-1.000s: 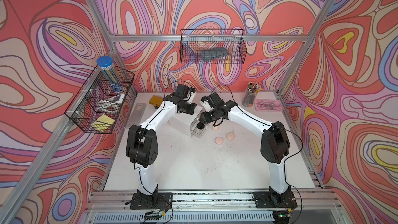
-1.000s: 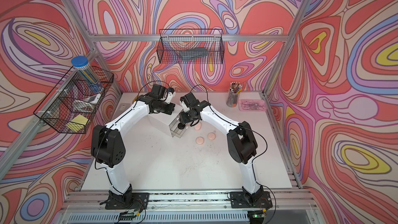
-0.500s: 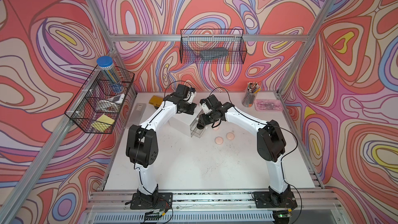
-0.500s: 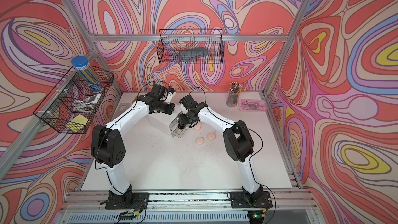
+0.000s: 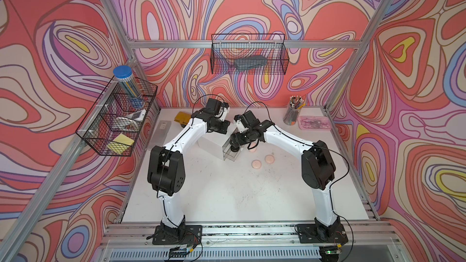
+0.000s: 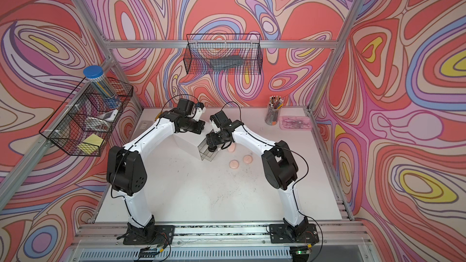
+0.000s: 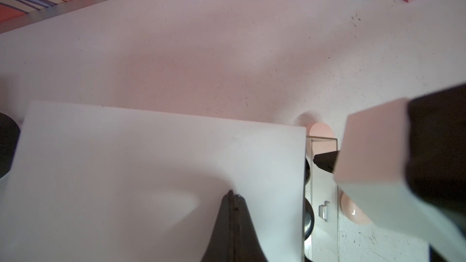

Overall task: Put the bluetooth earphones in the drawer according to color
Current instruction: Place the bluetooth earphone in the drawer.

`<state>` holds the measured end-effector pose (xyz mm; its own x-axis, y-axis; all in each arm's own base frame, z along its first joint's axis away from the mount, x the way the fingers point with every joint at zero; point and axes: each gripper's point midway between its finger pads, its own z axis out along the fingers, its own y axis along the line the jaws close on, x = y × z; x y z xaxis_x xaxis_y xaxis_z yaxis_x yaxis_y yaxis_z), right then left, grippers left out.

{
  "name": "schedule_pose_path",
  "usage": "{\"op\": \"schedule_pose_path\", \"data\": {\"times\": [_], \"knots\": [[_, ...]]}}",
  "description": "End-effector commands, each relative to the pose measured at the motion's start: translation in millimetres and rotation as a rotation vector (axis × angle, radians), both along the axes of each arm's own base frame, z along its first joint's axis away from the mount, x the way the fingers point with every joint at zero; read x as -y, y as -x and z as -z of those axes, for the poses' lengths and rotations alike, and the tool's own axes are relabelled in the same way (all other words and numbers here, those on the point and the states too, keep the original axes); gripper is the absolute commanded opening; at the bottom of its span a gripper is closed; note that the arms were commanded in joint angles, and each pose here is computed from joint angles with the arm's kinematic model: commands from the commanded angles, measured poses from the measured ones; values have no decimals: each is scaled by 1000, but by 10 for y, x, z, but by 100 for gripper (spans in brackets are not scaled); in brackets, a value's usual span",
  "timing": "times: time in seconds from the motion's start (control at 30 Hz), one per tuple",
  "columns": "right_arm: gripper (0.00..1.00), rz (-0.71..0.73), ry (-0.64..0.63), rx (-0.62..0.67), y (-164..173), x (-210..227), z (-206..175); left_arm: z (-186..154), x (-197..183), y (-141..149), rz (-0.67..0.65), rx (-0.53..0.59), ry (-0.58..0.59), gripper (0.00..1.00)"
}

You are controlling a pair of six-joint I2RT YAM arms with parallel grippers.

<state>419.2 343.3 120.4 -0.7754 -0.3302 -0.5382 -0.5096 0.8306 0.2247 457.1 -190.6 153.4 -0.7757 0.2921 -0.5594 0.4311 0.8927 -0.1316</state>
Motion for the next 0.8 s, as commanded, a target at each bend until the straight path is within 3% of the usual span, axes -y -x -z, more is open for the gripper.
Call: {"op": "schedule_pose_path", "data": {"times": [0.0,0.57,0.77], "knots": [[80,28,-8,54,16,67,-216,1172,-301,941,17,-501,-201,0],[76,130,-52,162,131,353,-566,1171,-291,950,18,-501,-201,0],[72,173,-150,157,219,481,-646,1180,-290,947,18,-502,-202,0]]}}
